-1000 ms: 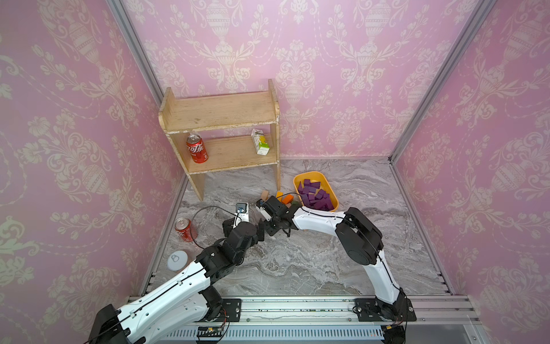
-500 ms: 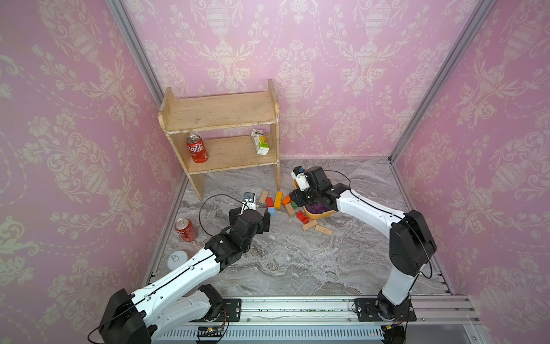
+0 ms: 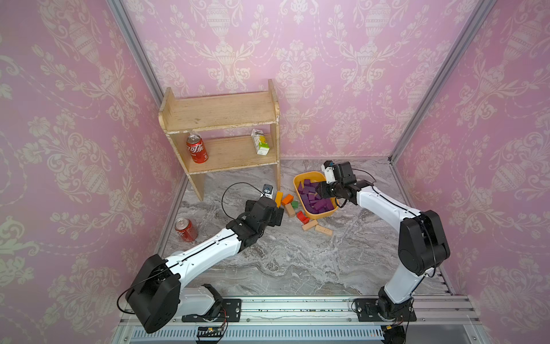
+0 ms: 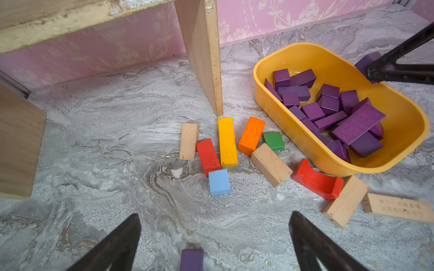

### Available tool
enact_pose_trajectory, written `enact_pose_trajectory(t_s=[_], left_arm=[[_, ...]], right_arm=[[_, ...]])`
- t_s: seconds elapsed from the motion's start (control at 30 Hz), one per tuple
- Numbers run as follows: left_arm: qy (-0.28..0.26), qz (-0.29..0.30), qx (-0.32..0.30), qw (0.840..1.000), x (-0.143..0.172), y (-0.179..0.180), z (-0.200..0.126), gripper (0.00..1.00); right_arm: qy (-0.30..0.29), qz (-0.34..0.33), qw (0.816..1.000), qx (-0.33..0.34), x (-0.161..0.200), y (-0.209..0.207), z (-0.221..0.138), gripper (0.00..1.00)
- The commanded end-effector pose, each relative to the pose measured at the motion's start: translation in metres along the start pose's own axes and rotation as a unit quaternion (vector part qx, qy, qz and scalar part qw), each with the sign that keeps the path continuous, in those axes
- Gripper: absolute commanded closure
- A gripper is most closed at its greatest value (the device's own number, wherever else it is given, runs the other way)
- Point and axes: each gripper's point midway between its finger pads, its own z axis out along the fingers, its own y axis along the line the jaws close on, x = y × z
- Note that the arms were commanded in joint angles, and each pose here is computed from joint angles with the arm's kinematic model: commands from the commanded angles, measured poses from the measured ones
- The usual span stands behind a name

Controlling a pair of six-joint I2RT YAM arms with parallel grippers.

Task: Pick purple bricks into the storage bin
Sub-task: Place the building block in the storage box, then pick up the building block from the center of the board.

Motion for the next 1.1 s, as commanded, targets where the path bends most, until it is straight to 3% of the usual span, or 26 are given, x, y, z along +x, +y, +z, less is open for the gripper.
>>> enact_pose_trajectory(t_s=[0.0,0.07,0.17,0.33,0.47,0.6,0.77,0.97,1.07], left_arm=[[-0.003,0.007,0.008,1.0,-0.008,-0.003,0.005,0.01],[0.005,0.001,0.009,1.0,-0.005,-0.002,0.008,0.01],[0.014,-0.004,0.009,1.0,-0.003,-0.001,0.012,0.01],[0.035,-0.022,-0.007,0.999,0.005,0.013,0.011,0.01],[0.091,-0.03,-0.034,0.995,0.024,0.03,0.009,0.01],[0.158,-0.02,-0.053,0.986,0.053,0.039,0.005,0.02],[0.195,-0.04,-0.047,0.979,0.081,0.041,0.003,0.05],[0.263,-0.049,-0.052,0.962,0.119,0.04,0.011,0.14],[0.279,-0.05,-0.043,0.958,0.131,0.036,0.019,0.31]], right_arm=[[0.005,0.015,1.0,0.008,0.002,-0.009,0.004,0.6],[0.007,0.017,1.0,0.014,0.002,-0.013,0.003,0.52],[0.004,0.018,1.0,0.021,0.001,-0.017,-0.003,0.3],[-0.013,0.018,1.0,0.01,0.005,-0.012,-0.029,0.29],[-0.036,0.023,0.999,-0.004,0.024,-0.005,-0.06,0.29],[-0.05,0.02,0.997,-0.062,0.045,0.016,-0.091,0.25],[-0.054,0.022,0.99,-0.128,0.079,0.036,-0.121,0.15],[-0.055,0.029,0.988,-0.143,0.107,0.036,-0.135,0.13],[-0.054,0.031,0.988,-0.142,0.117,0.033,-0.134,0.14]])
